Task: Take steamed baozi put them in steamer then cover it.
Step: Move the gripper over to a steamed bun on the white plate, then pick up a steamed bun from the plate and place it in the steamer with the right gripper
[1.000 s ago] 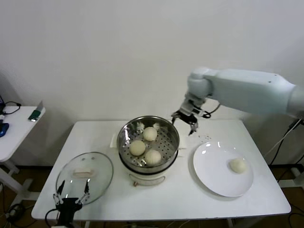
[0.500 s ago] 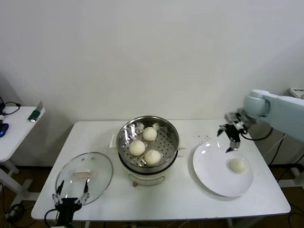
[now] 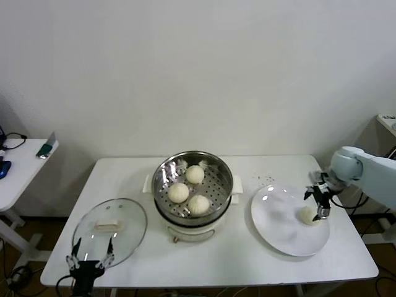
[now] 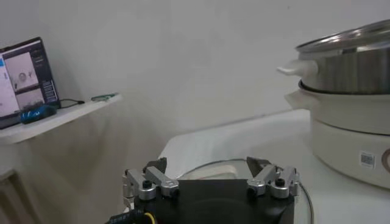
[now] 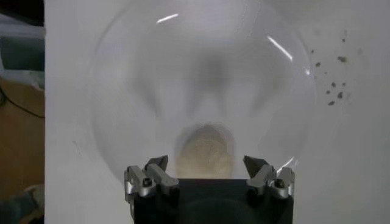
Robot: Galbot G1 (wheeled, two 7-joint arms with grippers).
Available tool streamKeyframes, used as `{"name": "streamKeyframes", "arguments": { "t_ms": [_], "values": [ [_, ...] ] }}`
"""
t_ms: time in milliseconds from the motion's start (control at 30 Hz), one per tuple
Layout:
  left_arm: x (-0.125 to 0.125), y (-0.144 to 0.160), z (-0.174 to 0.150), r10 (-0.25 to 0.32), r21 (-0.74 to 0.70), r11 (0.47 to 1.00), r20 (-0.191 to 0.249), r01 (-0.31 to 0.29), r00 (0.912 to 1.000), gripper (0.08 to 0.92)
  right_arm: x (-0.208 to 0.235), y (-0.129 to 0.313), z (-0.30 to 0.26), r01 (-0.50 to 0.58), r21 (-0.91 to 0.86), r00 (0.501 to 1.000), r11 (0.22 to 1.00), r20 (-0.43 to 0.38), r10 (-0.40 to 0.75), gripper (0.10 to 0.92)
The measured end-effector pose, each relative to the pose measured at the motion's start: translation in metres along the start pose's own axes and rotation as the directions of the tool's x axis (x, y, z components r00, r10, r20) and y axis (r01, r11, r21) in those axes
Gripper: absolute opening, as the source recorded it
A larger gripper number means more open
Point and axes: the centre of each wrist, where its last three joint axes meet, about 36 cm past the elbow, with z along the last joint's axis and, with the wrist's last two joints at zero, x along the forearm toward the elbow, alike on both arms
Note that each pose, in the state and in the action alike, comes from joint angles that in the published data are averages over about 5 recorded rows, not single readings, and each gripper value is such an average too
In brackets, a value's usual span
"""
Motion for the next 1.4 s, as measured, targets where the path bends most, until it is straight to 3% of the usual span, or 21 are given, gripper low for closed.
{"name": "streamKeyframes", "arguments": {
  "t_ms": [600,833,1133,1400],
  "values": [
    [-0.001,-0.007,0.005,0.000,0.005,1.000,-0.011,0.001,0.9999,0.823,-0.039,-0.002,0.004,0.011,-0.006,0.999,1.000,-0.053,-0.011,0.821],
    [0.002,-0.004,0.008,-0.005,0.002,1.000,-0.018,0.005,0.9998,0.823,-0.041,-0.002,0.007,0.011,-0.008,0.998,1.000,-0.067,-0.012,0.751],
    [0.002,-0.007,0.008,-0.002,0.008,1.000,-0.016,0.002,0.9999,0.823,-0.030,-0.009,-0.001,-0.009,-0.016,0.999,1.000,-0.052,0.008,0.730],
    [0.004,-0.007,0.007,0.002,0.010,1.000,-0.012,-0.002,0.9999,0.823,0.010,-0.032,-0.023,-0.050,-0.027,0.999,0.998,0.001,0.050,0.726]
  ]
}}
